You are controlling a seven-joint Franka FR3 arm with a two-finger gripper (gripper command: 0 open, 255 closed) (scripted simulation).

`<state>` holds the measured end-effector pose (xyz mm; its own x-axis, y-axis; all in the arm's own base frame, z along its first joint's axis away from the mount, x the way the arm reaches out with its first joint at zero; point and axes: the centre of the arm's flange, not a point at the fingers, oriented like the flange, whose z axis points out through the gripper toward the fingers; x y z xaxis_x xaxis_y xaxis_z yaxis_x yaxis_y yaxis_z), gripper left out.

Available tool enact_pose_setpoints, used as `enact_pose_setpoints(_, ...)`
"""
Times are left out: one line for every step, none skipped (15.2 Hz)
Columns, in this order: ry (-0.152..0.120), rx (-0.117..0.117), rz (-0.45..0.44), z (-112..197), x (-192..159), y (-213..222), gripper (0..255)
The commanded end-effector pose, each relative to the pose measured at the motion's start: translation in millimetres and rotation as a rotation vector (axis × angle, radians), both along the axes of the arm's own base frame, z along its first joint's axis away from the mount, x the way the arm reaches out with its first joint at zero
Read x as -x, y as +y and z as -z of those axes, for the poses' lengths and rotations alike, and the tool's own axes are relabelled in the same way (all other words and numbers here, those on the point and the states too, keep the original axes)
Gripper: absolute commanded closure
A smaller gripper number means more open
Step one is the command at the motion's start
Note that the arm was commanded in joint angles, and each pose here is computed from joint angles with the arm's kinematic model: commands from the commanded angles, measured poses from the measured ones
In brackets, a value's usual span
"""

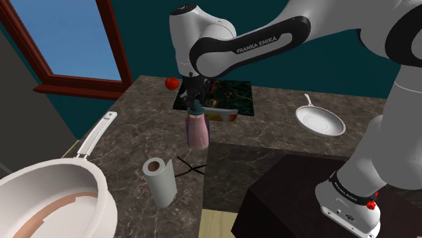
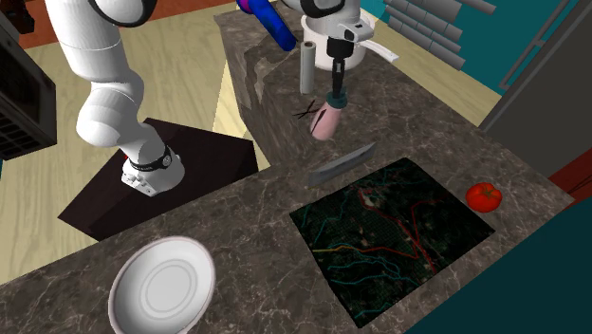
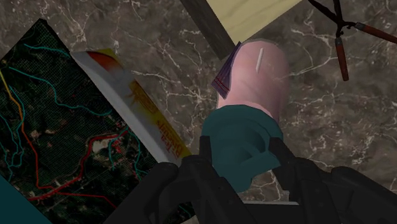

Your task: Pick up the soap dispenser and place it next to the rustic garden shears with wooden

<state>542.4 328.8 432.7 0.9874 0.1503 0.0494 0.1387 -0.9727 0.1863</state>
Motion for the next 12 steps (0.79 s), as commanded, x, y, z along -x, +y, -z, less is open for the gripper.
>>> enact_pose_setpoints(0.003, 0.001, 0.0, 3.0, 0.2, 0.0, 255)
enact_pose_setpoints(0.003, 0.001, 0.0, 3.0, 0.2, 0.1, 255)
enact_pose_setpoints(0.003, 0.001, 0.0, 3.0, 0.2, 0.1, 255)
enact_pose_setpoints(0.003, 0.001, 0.0, 3.0, 0.2, 0.1, 255)
enact_pose_setpoints(0.003, 0.001, 0.0, 3.0, 0.2, 0.1, 255)
enact_pose_setpoints(0.003, 0.001, 0.0, 3.0, 0.2, 0.1, 255)
enact_pose_setpoints(0.003, 0.001, 0.0, 3.0, 0.3, -0.5, 0)
enact_pose_setpoints(0.003, 0.001, 0.0, 3.0, 0.1, -0.5, 0)
enact_pose_setpoints(0.003, 0.001, 0.0, 3.0, -0.3, -0.2, 0)
enact_pose_setpoints(0.003, 0.001, 0.0, 3.0, -0.4, -0.3, 0)
enact_pose_setpoints(0.003, 0.001, 0.0, 2.9, -0.4, -0.3, 0)
enact_pose_setpoints(0.003, 0.001, 0.0, 3.0, 0.2, 0.1, 0)
